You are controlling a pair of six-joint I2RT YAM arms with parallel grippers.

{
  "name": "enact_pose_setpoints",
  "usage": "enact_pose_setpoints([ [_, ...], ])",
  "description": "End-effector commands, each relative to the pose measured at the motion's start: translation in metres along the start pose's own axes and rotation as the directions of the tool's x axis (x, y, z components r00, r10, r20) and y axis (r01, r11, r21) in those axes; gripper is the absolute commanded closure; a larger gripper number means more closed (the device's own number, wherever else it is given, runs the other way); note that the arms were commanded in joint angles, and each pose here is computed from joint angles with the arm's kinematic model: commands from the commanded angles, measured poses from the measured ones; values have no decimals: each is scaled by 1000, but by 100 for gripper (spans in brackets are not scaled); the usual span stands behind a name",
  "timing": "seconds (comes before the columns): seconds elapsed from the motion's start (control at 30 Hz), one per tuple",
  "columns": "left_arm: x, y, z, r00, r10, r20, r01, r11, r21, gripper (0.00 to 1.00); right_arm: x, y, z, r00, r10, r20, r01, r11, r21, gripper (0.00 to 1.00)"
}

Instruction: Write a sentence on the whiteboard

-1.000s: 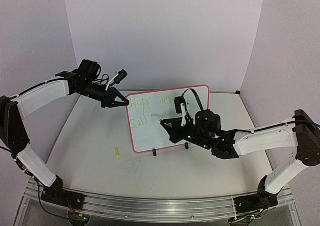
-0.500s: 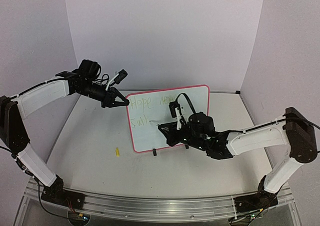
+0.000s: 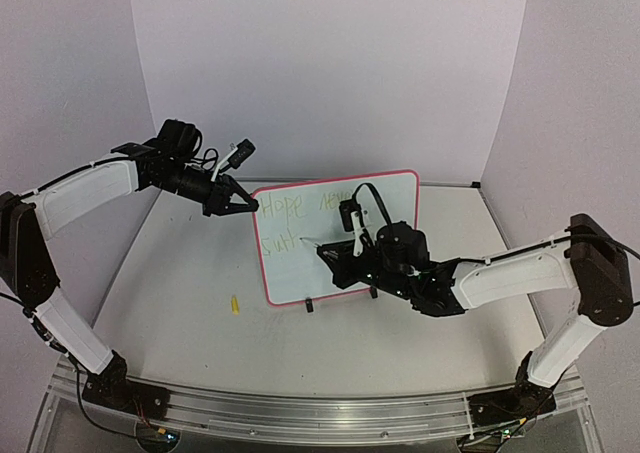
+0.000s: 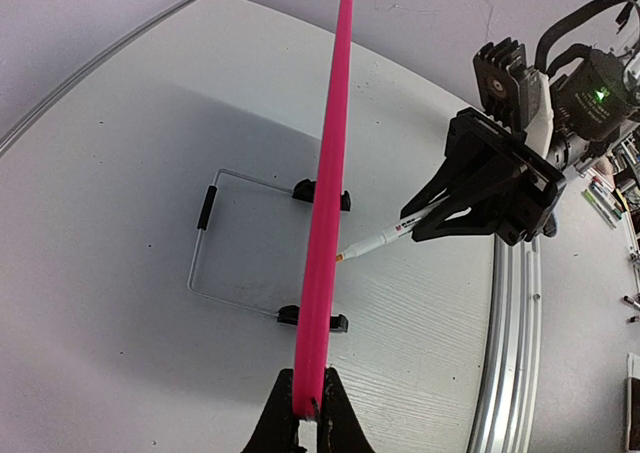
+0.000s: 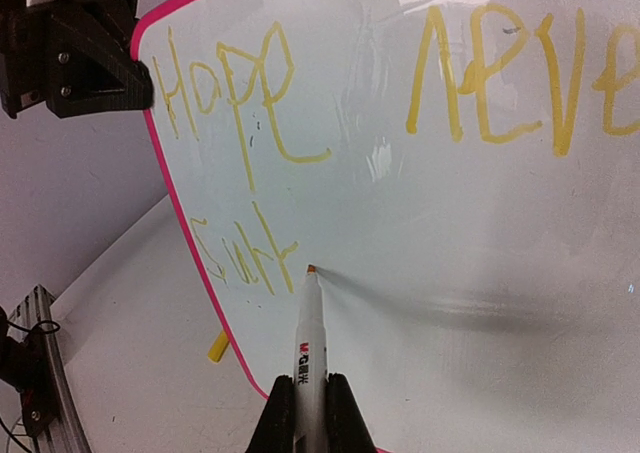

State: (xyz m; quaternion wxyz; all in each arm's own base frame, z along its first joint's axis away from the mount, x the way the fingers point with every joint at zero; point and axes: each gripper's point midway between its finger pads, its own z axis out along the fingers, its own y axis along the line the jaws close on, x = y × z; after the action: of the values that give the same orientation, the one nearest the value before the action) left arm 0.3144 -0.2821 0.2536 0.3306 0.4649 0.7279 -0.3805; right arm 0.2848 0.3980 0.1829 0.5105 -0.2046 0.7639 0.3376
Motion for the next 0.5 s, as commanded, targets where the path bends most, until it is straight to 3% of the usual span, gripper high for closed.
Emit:
enact_pose_setpoints([
  [0.0, 26, -2, 16, 995, -42, -95, 43, 999, 10, 100, -11, -14, -4, 999, 17, 37, -20, 998, 65, 100],
  [0.47, 26, -2, 16, 995, -42, -94, 43, 999, 11, 100, -30, -15, -14, 997, -6, 76, 0, 997, 79, 100],
])
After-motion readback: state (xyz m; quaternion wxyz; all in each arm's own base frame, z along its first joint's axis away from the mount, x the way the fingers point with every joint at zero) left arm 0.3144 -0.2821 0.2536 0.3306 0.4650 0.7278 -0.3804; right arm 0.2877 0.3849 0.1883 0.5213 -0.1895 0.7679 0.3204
